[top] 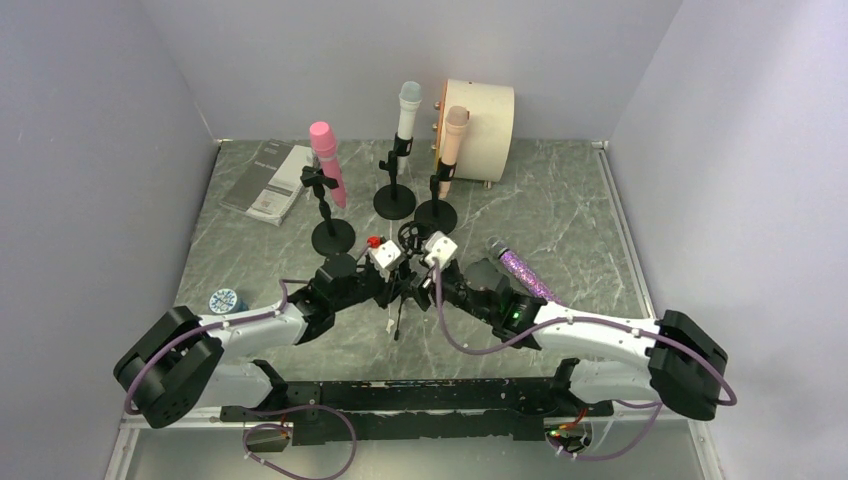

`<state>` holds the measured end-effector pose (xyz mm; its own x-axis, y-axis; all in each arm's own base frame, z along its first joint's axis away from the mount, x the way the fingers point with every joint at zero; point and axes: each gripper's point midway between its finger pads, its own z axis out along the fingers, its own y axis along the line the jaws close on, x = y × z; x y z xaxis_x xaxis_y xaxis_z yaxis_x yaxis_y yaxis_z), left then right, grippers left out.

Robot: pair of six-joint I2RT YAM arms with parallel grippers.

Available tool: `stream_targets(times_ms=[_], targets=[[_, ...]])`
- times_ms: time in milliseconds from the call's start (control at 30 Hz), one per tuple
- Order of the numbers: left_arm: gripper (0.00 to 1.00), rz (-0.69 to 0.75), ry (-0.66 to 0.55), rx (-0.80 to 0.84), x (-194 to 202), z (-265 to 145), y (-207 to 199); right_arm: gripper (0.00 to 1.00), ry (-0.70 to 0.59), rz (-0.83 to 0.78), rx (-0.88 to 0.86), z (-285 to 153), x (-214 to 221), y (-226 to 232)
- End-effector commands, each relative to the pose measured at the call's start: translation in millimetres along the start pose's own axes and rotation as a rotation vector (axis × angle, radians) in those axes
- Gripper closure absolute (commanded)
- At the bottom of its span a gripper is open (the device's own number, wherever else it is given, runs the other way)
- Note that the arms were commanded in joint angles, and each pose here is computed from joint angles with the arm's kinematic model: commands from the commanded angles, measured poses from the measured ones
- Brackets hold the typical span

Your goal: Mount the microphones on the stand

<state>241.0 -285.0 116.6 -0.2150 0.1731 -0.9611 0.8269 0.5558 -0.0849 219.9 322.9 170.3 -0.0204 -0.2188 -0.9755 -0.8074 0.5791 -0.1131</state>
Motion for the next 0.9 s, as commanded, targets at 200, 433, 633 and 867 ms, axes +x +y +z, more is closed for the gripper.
stream_targets(times_ms=[200,433,633,867], targets=[[0.97,-0.040,-0.043,0.097,-7,4,-21,0.33,-0.025,0.845,0.193,-18,-24,-10],[0.97,-0.041,-0.053,0.098,-7,5,-21,0.37,-0.066,1.183,0.170,-19,-12,-1],[0.98,-0.034,-0.045,0.100,-4,4,-21,0.40,-0.158,1.210,0.065,-13,-25,-1],[0.97,-0.022,-0.034,0.116,-2,3,-23,0.55,-0.220,1.040,0.041,-11,-37,-10]])
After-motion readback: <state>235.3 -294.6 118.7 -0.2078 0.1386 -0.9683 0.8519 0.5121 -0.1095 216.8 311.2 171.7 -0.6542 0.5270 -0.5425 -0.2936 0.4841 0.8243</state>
